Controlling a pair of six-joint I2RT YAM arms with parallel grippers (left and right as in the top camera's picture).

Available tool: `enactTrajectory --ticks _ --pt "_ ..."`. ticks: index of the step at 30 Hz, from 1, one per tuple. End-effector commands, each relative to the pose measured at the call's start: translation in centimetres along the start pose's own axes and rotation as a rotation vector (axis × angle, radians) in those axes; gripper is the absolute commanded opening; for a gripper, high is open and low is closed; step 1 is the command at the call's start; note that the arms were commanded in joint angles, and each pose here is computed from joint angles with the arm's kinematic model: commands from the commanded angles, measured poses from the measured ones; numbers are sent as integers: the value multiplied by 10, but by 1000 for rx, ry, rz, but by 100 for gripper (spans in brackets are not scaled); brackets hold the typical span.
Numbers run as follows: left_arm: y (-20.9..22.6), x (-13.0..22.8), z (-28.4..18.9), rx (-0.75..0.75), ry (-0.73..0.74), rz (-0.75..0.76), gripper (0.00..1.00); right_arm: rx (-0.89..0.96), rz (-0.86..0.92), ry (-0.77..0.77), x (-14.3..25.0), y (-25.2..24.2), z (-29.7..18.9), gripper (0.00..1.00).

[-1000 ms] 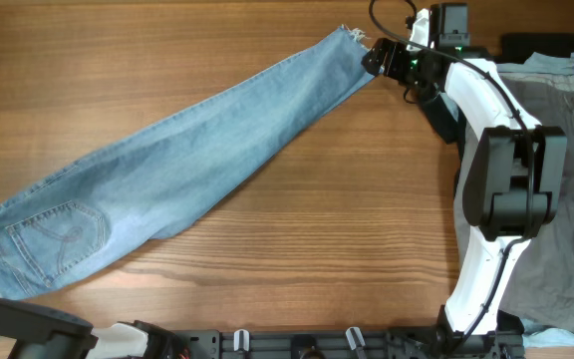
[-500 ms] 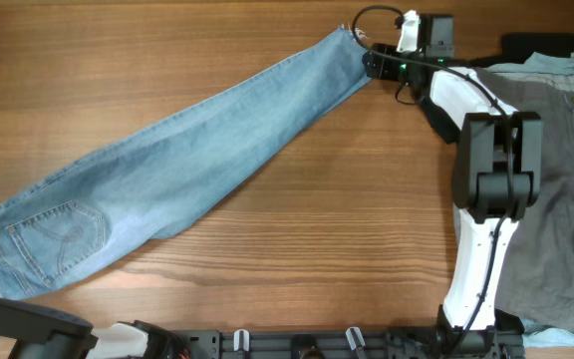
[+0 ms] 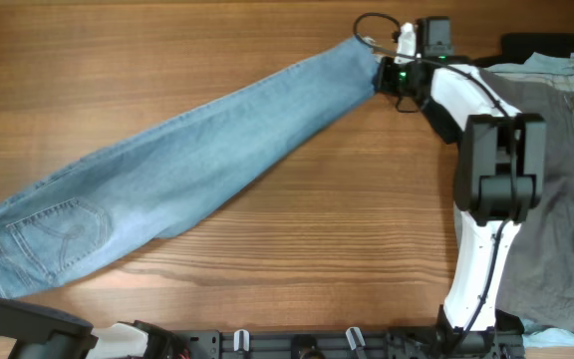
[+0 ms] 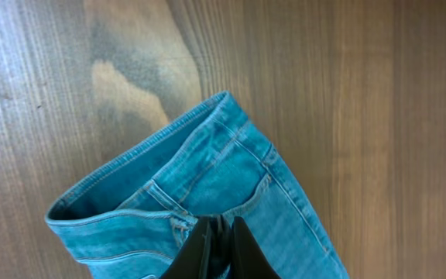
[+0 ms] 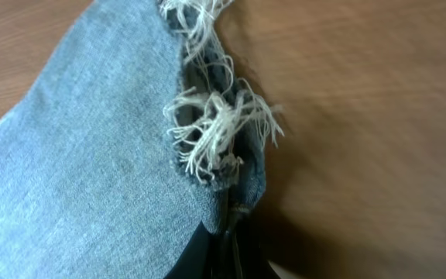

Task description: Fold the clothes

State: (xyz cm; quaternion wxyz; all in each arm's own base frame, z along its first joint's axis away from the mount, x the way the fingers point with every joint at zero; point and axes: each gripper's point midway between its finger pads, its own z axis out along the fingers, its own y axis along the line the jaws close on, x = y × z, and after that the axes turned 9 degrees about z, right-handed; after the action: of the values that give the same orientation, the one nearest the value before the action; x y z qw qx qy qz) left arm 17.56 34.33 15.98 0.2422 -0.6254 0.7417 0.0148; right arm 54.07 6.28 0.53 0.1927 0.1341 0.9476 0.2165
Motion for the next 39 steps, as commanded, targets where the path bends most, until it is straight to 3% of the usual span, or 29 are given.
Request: enactTrajectory --ticks 1,5,9,11,13,15,17,18,19,20,24,27,28,29,30,34,36,39 --pt "-3 -13 -3 6 -42 5 9 77 7 -76 -24 -24 -43 4" --pt "-3 -14 -3 7 -47 6 15 75 7 -80 -25 -20 -48 4" --pt "-3 -18 1 11 -57 15 63 76 6 -78 -25 -20 -48 4" --pt "-10 -16 1 53 -45 16 60 76 6 -75 -24 -20 -48 4" --pt "-42 -5 -3 233 11 40 50 81 11 -62 -20 -21 -48 4" --pt "-73 18 -9 374 85 166 41 85 16 -50 -17 -22 -48 4" --pt "-88 53 -4 368 183 283 32 91 23 -32 -13 -24 -48 4" --pt "-94 76 3 333 241 352 19 96 29 -17 -9 -25 -48 4" --pt "-94 103 16 249 301 417 8 104 36 3 -4 -27 -48 4" --pt "-87 125 29 161 342 451 4 118 45 24 1 -30 -48 4" --pt "-38 168 74 -116 350 371 4 227 136 204 49 -51 -58 4" --pt "5 165 92 -267 267 288 4 404 249 368 95 -75 -81 4" --pt "15 154 94 -302 225 261 4 452 253 405 105 -81 -88 23" --pt "17 146 95 -298 198 239 4 486 249 413 107 -86 -93 37" --pt "17 137 98 -277 165 203 4 535 237 402 106 -93 -100 41" --pt "-2 107 103 -164 70 193 7 539 218 244 74 -79 -133 47" --pt "-21 103 101 -76 77 213 10 414 121 174 55 -50 -146 47" --pt "-58 94 86 83 110 238 11 76 -108 94 40 32 -170 52"
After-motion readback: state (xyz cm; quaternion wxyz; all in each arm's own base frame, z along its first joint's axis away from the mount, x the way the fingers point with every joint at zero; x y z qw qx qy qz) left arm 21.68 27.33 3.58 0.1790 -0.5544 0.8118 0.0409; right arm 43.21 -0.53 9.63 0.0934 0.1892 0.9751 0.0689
